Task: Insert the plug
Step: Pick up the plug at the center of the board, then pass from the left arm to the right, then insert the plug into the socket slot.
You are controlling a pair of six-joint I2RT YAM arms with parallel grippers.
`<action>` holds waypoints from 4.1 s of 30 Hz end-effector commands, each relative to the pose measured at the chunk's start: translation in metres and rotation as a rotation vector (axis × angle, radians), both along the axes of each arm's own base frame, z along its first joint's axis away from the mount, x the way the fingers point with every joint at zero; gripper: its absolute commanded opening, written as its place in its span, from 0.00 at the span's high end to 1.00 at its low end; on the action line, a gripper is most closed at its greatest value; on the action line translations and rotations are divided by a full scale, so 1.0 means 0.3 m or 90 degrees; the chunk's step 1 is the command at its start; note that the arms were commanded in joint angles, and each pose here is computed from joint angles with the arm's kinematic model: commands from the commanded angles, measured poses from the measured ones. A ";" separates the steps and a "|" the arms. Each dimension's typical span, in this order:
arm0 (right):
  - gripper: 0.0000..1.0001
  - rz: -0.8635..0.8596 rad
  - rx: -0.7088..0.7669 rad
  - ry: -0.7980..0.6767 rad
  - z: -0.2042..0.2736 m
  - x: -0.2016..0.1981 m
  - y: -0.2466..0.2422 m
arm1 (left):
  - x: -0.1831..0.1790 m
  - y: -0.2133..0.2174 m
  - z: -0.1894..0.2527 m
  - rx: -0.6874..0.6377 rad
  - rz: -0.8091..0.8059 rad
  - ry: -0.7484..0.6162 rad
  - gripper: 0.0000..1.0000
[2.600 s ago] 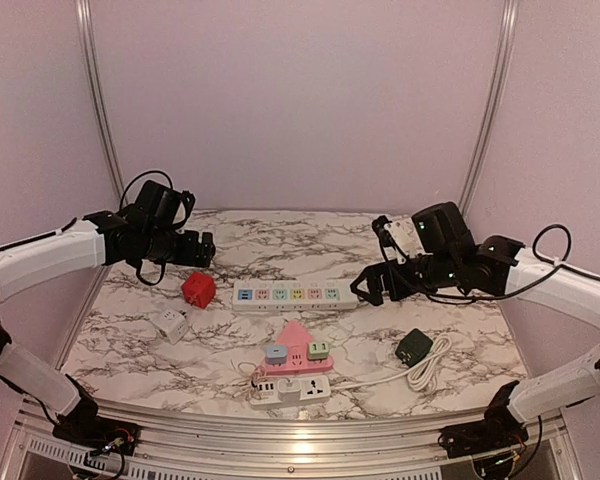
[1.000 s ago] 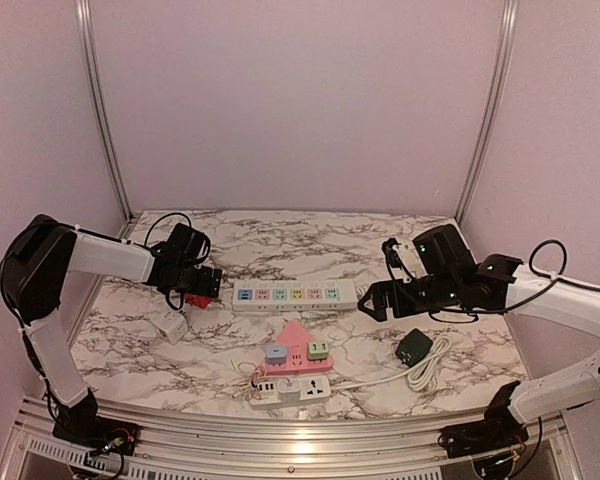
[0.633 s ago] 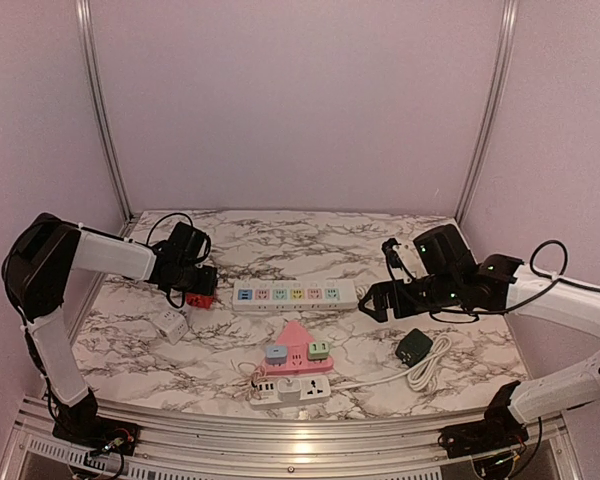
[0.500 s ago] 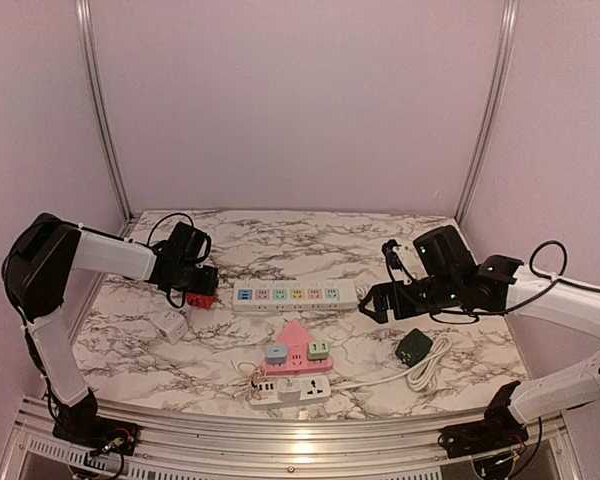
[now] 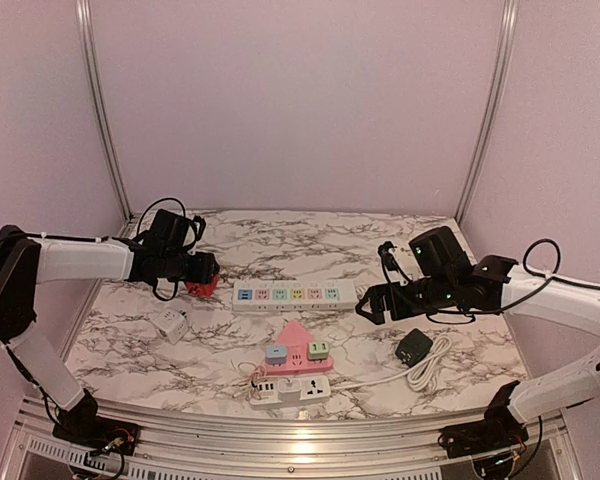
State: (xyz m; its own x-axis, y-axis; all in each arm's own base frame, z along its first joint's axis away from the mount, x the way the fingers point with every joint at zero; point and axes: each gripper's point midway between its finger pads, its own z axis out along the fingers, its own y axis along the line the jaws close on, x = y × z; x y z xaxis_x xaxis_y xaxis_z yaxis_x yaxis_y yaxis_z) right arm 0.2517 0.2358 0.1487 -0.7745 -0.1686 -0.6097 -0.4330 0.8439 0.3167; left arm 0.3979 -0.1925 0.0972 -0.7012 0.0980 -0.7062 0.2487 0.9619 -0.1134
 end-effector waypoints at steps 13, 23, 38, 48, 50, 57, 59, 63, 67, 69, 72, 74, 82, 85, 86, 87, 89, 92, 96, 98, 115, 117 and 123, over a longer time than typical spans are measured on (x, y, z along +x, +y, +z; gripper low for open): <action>0.02 0.081 0.121 -0.036 0.181 -0.003 0.116 | -0.185 -0.254 0.346 -0.153 -0.262 -0.172 0.68; 0.01 0.126 0.237 0.024 0.292 -0.042 0.212 | -0.399 -0.503 0.400 -0.114 -0.492 -0.290 0.68; 0.02 0.189 0.318 0.100 0.310 -0.100 0.312 | -0.588 -0.700 0.419 -0.048 -0.671 -0.392 0.72; 0.05 0.196 0.302 0.118 0.262 -0.139 0.368 | -0.641 -0.774 0.398 0.015 -0.693 -0.428 0.75; 0.05 0.199 0.282 0.116 0.247 -0.143 0.387 | -0.645 -0.784 0.404 0.017 -0.694 -0.432 0.75; 0.05 0.202 0.293 0.139 0.207 -0.153 0.414 | -0.674 -0.808 0.415 0.019 -0.706 -0.446 0.77; 0.05 0.212 0.312 0.143 0.218 -0.160 0.424 | -0.676 -0.812 0.415 0.022 -0.708 -0.448 0.77; 0.05 0.235 0.340 0.156 0.231 -0.181 0.443 | -0.678 -0.822 0.414 0.024 -0.710 -0.450 0.78; 0.05 0.239 0.337 0.166 0.214 -0.184 0.454 | -0.680 -0.831 0.420 0.023 -0.710 -0.455 0.78; 0.05 0.241 0.335 0.172 0.199 -0.189 0.461 | -0.677 -0.834 0.419 0.024 -0.708 -0.455 0.78; 0.06 0.243 0.328 0.183 0.172 -0.192 0.471 | -0.679 -0.837 0.421 0.023 -0.709 -0.458 0.79; 0.07 0.242 0.325 0.191 0.154 -0.193 0.474 | -0.681 -0.838 0.423 0.022 -0.709 -0.460 0.80; 0.18 0.249 0.346 0.209 0.128 -0.200 0.492 | -0.690 -0.833 0.421 0.019 -0.708 -0.464 0.80; 0.28 0.260 0.370 0.217 0.140 -0.207 0.506 | -0.694 -0.833 0.417 0.019 -0.708 -0.463 0.80; 0.35 0.264 0.376 0.219 0.144 -0.208 0.509 | -0.694 -0.833 0.414 0.020 -0.708 -0.462 0.80; 0.46 0.269 0.381 0.222 0.147 -0.211 0.513 | -0.694 -0.833 0.410 0.021 -0.708 -0.461 0.79; 0.72 0.275 0.390 0.228 0.155 -0.215 0.518 | -0.691 -0.831 0.410 0.022 -0.704 -0.460 0.71; 0.97 0.276 0.391 0.226 0.166 -0.219 0.517 | -0.679 -0.822 0.407 0.026 -0.686 -0.456 0.49; 1.00 0.259 0.359 0.200 0.181 -0.198 0.501 | -0.639 -0.783 0.410 0.019 -0.615 -0.444 0.05; 1.00 0.249 0.335 0.198 0.177 -0.190 0.491 | -0.611 -0.752 0.426 -0.007 -0.568 -0.433 0.01; 1.00 0.083 0.159 0.142 0.087 0.039 0.325 | -0.477 -0.380 0.446 -0.162 -0.264 -0.344 0.01; 1.00 0.063 0.145 0.139 0.082 0.064 0.305 | -0.485 -0.352 0.441 -0.166 -0.251 -0.343 0.01; 1.00 0.014 0.109 0.130 0.105 0.131 0.288 | -0.522 -0.296 0.417 -0.178 -0.239 -0.327 0.01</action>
